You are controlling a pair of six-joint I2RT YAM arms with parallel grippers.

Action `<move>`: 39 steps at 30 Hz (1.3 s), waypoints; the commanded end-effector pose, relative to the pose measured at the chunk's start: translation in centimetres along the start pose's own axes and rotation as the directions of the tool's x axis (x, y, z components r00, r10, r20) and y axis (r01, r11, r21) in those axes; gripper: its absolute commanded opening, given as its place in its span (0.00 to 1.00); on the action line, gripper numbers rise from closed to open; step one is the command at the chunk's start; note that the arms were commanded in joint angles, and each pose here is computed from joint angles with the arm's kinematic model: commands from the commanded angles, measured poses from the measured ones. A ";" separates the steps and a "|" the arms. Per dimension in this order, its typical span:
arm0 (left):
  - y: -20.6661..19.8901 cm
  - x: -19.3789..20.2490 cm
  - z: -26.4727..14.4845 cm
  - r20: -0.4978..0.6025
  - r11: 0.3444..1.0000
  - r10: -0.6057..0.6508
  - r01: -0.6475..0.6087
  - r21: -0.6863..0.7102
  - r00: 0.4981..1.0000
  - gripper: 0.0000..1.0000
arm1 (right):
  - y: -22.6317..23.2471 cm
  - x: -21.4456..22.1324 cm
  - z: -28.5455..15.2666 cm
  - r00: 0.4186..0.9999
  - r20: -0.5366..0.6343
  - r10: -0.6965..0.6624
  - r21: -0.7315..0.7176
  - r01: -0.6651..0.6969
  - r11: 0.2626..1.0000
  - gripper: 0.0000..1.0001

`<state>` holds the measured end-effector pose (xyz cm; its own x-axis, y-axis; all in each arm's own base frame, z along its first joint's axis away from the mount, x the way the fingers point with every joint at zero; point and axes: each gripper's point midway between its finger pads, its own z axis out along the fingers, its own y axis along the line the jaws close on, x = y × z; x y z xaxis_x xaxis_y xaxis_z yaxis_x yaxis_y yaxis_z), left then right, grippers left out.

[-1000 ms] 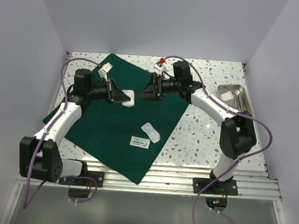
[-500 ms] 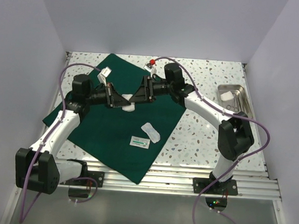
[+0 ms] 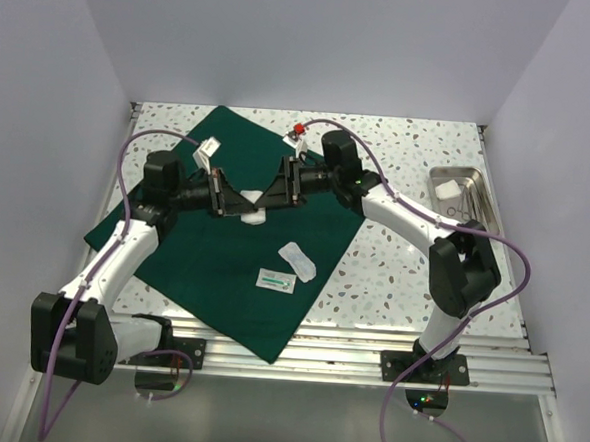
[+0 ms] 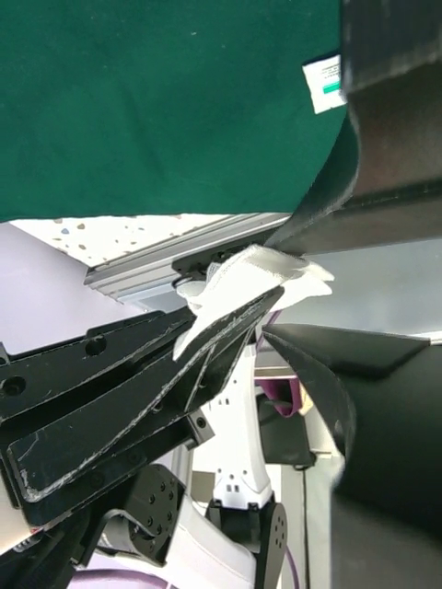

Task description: Prepare the surgical pack

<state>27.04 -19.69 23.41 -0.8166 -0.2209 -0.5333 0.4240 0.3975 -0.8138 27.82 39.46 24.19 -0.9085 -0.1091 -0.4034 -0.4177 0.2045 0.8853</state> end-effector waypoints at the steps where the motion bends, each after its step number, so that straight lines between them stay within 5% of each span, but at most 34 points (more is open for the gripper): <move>1: -1.1 -0.2 -0.1 0.011 0.998 0.045 -0.045 0.041 0.999 0.00 | 2.4 -1.6 -0.2 0.997 0.048 -0.068 -0.038 0.070 0.997 0.38; 2: -1.1 -0.1 -0.1 0.009 0.998 0.043 -0.044 0.041 0.999 0.00 | 2.3 -1.7 -0.1 0.997 0.050 -0.067 -0.040 0.069 0.997 0.33; 4: -0.9 -0.1 -0.1 0.006 0.999 0.037 -0.037 0.038 0.999 0.01 | 2.5 -1.7 -0.1 0.997 0.046 -0.066 -0.050 0.068 0.996 0.00; 8: 0.7 -0.5 -0.1 0.018 0.997 0.055 -0.054 -0.059 0.998 0.51 | 1.5 -1.6 -0.1 0.997 0.048 -0.058 0.001 0.058 0.998 0.00; 11: 2.0 -0.9 -0.2 0.014 0.988 0.066 -0.063 -0.142 0.998 0.66 | 0.6 -1.7 -0.4 0.996 0.056 -0.070 0.058 0.067 0.996 0.00; 17: 7.9 -1.4 -1.6 0.030 0.890 0.031 -0.014 -0.455 0.999 0.70 | -2.9 -3.8 -2.8 0.993 0.107 -0.043 0.194 0.021 0.981 0.00; 20: 10.2 -1.4 -2.4 0.044 0.832 0.008 0.018 -0.555 0.999 0.70 | -6.7 -6.6 -6.3 0.974 0.226 0.001 0.296 -0.070 0.953 0.00; 23: 12.2 -0.5 -2.5 0.014 0.797 -0.046 0.045 -0.602 0.999 0.70 | -12.1 -10.7 -12.4 0.901 0.432 0.047 0.372 -0.225 0.901 0.00; 28: 14.1 0.9 -1.4 -0.026 0.806 -0.101 0.067 -0.588 0.995 0.68 | -20.9 -14.9 -26.3 0.619 0.784 0.044 0.326 -0.471 0.819 0.00; 32: 14.9 1.3 -0.5 -0.047 0.824 -0.131 0.083 -0.561 0.990 0.68 | -25.2 -14.0 -35.4 0.451 0.892 -0.037 0.326 -0.583 0.744 0.00; 39: 16.4 0.9 1.3 -0.079 0.848 -0.184 0.118 -0.517 0.980 0.67 | -28.3 -12.0 -42.3 0.326 0.939 -0.115 0.315 -0.671 0.672 0.00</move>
<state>31.27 -13.95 7.68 -0.9263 -0.2365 -0.2932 -0.0148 0.8006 -0.5991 50.04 -3.63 12.04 -0.3684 0.8475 -0.3821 0.3507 0.5073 0.7872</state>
